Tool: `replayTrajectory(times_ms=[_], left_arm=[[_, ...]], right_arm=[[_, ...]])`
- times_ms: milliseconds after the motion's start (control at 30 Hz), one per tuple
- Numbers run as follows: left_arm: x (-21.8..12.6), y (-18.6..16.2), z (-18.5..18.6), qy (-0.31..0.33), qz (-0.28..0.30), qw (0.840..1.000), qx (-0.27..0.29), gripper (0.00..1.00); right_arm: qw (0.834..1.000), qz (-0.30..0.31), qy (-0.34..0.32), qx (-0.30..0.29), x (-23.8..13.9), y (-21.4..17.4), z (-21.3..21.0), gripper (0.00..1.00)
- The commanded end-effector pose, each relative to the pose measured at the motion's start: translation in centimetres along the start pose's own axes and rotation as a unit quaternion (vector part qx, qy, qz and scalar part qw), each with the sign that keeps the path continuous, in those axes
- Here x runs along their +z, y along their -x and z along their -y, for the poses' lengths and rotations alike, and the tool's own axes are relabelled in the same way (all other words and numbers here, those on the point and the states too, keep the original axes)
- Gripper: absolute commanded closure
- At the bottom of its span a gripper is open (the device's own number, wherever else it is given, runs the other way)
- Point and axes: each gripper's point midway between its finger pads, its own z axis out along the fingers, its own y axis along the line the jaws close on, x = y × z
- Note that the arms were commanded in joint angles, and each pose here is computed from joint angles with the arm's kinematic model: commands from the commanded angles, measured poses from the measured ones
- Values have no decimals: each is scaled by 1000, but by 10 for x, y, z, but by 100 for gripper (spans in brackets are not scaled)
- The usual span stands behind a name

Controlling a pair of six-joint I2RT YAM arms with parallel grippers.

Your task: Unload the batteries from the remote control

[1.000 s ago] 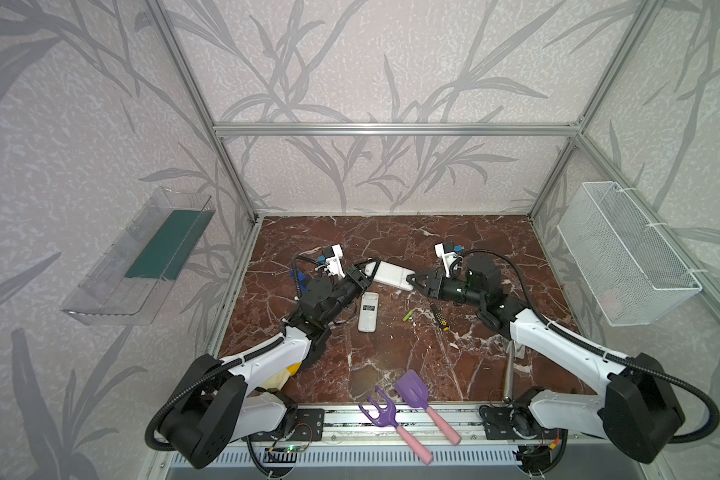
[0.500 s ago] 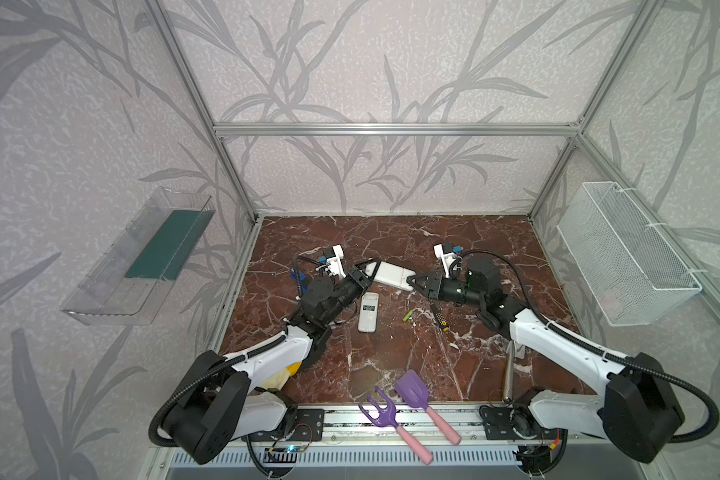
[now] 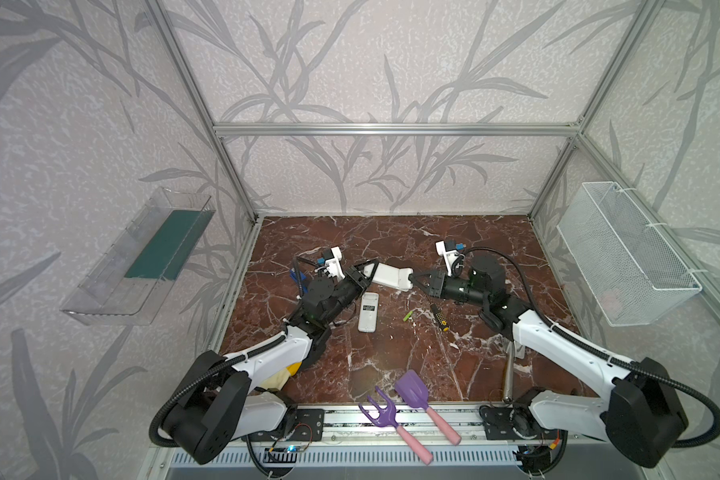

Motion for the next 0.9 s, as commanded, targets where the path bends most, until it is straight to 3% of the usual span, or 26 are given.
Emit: replayTrajectory(times_ms=[0, 233, 433, 867], left_arm=[[-3, 1, 37, -66, -5, 998, -4, 100], [-3, 1, 37, -64, -6, 998, -1, 100], [-4, 2, 31, -55, -3, 998, 0, 100], [-3, 0, 7, -12, -5, 1000, 17, 100]], right_arm=[[1000, -12, -7, -4, 4, 0, 2, 88], [1000, -21, 3, 8, 13, -5, 8, 89], [999, -24, 25, 6, 17, -4, 2, 100], [999, -20, 41, -11, 19, 5, -10, 100]])
